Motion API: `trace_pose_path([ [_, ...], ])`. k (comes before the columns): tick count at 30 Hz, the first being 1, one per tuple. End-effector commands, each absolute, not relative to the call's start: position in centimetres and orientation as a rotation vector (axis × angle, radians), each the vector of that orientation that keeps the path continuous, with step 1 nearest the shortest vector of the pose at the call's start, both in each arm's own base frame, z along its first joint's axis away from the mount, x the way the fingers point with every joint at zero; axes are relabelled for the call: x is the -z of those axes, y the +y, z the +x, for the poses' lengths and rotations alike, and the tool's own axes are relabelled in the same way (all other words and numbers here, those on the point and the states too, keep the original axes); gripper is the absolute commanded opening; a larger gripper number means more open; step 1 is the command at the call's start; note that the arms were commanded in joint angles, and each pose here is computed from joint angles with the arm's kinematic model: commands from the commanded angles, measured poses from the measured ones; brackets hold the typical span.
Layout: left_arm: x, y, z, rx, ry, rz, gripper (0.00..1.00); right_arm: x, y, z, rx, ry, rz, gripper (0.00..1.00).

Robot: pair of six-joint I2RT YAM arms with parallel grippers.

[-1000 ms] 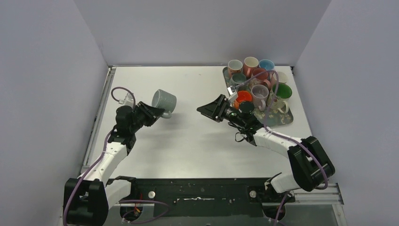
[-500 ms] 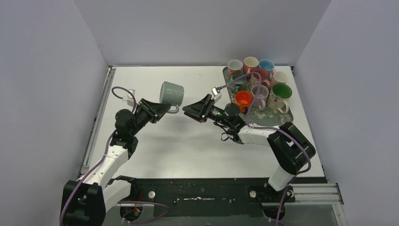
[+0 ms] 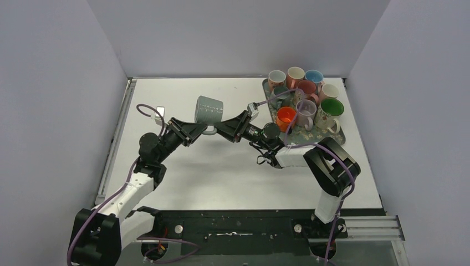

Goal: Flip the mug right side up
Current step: Turn over the cup at the corner of the board.

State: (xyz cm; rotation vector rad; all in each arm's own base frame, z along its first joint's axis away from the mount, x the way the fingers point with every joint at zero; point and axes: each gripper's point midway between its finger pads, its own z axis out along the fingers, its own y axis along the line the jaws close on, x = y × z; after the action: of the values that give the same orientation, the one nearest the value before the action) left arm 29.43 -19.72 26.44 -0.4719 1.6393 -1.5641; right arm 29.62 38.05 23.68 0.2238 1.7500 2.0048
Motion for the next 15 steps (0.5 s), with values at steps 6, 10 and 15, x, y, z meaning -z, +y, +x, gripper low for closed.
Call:
trace_pose_path([
  [6,-31.3,-20.7,28.2,1.663,1.422,-0.281,0.00,-28.3,38.2,29.6,-2.143,1.521,0.168,0.40],
  [10,-30.8,-21.1,28.1,1.669,1.429,-0.276,0.00,-28.4,38.4,29.5,-2.157,1.517,0.164,0.41],
  [15,-30.4,-21.6,28.0,1.676,1.444,-0.257,0.00,-28.6,38.7,29.5,-2.148,1.524,0.149,0.43],
])
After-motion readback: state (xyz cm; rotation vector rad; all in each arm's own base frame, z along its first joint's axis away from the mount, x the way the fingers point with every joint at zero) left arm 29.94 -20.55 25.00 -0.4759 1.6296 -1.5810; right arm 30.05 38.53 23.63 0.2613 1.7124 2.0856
